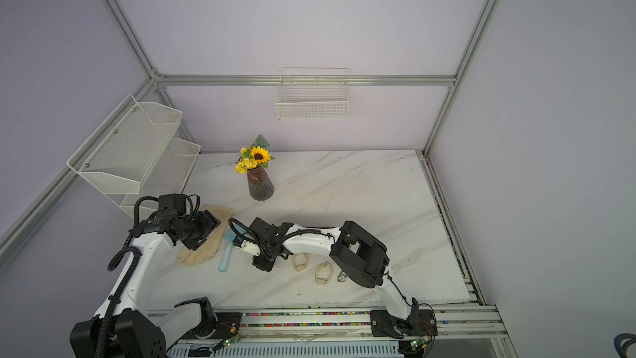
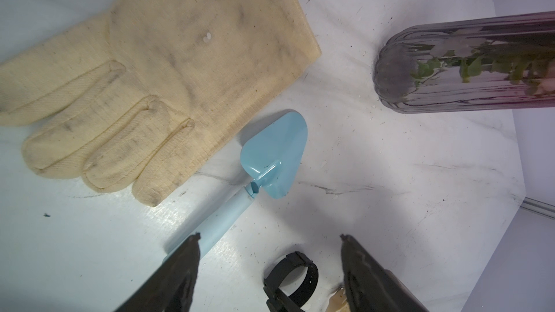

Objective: Place watch on stand
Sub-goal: Pick up the watch at the center of the board.

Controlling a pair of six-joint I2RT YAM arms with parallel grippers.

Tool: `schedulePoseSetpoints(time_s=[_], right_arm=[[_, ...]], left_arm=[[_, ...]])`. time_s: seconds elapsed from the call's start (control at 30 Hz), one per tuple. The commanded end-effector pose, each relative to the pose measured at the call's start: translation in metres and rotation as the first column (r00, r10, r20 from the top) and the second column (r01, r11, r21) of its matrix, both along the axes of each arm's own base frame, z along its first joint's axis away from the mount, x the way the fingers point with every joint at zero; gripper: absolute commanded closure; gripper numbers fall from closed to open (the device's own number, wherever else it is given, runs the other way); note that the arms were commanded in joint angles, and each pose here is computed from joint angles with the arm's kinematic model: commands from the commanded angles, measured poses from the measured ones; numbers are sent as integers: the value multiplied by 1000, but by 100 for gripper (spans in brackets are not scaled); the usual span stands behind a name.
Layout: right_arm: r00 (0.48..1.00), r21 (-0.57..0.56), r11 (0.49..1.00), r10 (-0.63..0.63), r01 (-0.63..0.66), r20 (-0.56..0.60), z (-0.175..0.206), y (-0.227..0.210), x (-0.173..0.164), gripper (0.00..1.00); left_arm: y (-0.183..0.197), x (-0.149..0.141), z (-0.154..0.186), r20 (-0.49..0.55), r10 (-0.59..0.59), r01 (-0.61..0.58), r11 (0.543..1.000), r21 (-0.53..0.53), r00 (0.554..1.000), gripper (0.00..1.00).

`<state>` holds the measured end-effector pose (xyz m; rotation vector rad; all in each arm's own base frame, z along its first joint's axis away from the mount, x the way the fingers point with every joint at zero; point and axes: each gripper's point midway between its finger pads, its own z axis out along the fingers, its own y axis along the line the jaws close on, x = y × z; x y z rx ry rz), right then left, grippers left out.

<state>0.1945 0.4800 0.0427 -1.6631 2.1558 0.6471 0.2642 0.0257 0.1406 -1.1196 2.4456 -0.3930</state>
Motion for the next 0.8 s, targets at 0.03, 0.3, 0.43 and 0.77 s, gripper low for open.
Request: schedulePoseSetpoints(time_s=[0.03, 0.3, 0.43, 0.77], right_arm=[[998, 86, 996, 15, -10, -61, 22, 15, -8, 100], [940, 477, 854, -40, 208, -338, 157, 11, 22, 100], [902, 544, 769, -96, 336, -421, 200, -12, 36, 100], [767, 549, 541, -371, 637, -524, 256, -125, 72, 100]], left_arm=[[0, -4, 2, 17, -19, 19, 1000, 7, 1000, 26], [-16, 0, 36, 165, -103, 106, 994, -11, 981, 28], [-27, 1, 45, 223, -143, 156, 987, -43, 964, 23], [-70, 15, 29, 297, -199, 277, 929, -246, 934, 29]])
